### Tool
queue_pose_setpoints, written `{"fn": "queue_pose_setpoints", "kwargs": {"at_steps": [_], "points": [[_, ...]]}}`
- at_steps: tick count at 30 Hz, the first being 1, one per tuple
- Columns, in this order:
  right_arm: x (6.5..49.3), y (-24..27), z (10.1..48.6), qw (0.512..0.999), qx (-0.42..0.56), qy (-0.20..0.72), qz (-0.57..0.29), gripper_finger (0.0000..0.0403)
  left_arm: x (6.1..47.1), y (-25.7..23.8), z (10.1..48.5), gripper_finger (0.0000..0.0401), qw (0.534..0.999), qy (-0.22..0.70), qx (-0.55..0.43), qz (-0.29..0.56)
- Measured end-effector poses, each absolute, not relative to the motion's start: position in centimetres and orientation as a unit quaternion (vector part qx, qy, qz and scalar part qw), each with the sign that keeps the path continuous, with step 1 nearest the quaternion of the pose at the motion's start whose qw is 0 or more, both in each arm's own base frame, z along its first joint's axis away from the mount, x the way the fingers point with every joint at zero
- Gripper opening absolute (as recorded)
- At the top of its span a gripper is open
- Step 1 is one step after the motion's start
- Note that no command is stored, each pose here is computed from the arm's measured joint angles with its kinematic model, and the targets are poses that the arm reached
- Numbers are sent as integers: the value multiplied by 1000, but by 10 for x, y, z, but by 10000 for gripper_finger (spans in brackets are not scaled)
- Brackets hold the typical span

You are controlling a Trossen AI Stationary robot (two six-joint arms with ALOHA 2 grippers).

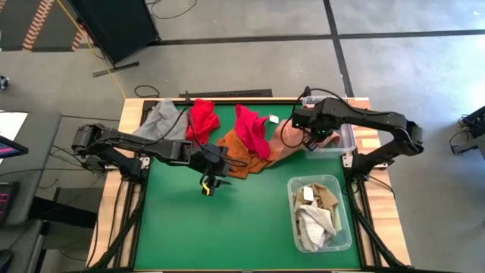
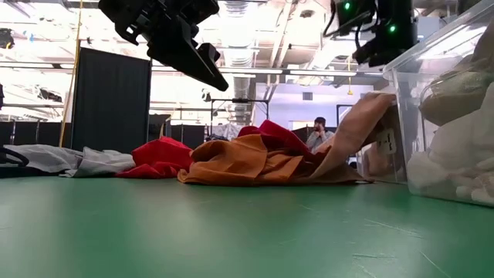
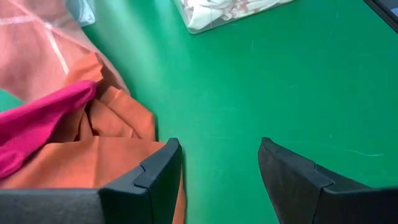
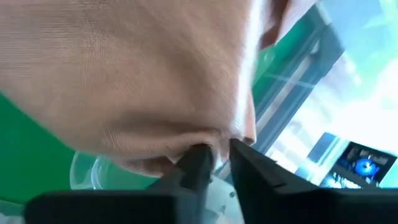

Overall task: Sort towels by color in basket
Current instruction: Put the brown patterned towel into the top transparent bin

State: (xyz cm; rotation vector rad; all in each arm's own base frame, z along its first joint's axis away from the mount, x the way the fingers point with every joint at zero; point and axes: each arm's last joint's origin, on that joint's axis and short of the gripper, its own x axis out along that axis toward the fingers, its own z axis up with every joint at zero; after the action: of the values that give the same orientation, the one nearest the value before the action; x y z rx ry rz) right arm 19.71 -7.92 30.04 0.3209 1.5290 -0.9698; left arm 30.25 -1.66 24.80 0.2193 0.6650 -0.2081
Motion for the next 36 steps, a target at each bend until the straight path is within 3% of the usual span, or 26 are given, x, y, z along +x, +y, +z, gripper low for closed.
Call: {"fn": "queue_pose_setpoints", "kwargs": {"at_steps": [10, 16, 19, 25, 36], "points": [[197, -65, 342, 685, 111, 589, -414, 263, 303, -17, 248, 203, 934, 324, 110, -103], [225, -35, 351, 793, 0, 556, -248, 283, 303, -17, 248, 203, 934, 324, 110, -103], [243, -12, 345, 810, -93, 557, -158, 283, 303, -17, 248, 203, 934, 324, 111, -103], [269, 3, 316, 757, -206, 616, -76, 284, 303, -17, 248, 203, 934, 324, 111, -103], [297, -19, 256, 604, -263, 750, -61, 284, 302, -21, 248, 203, 933, 324, 115, -110]]}}
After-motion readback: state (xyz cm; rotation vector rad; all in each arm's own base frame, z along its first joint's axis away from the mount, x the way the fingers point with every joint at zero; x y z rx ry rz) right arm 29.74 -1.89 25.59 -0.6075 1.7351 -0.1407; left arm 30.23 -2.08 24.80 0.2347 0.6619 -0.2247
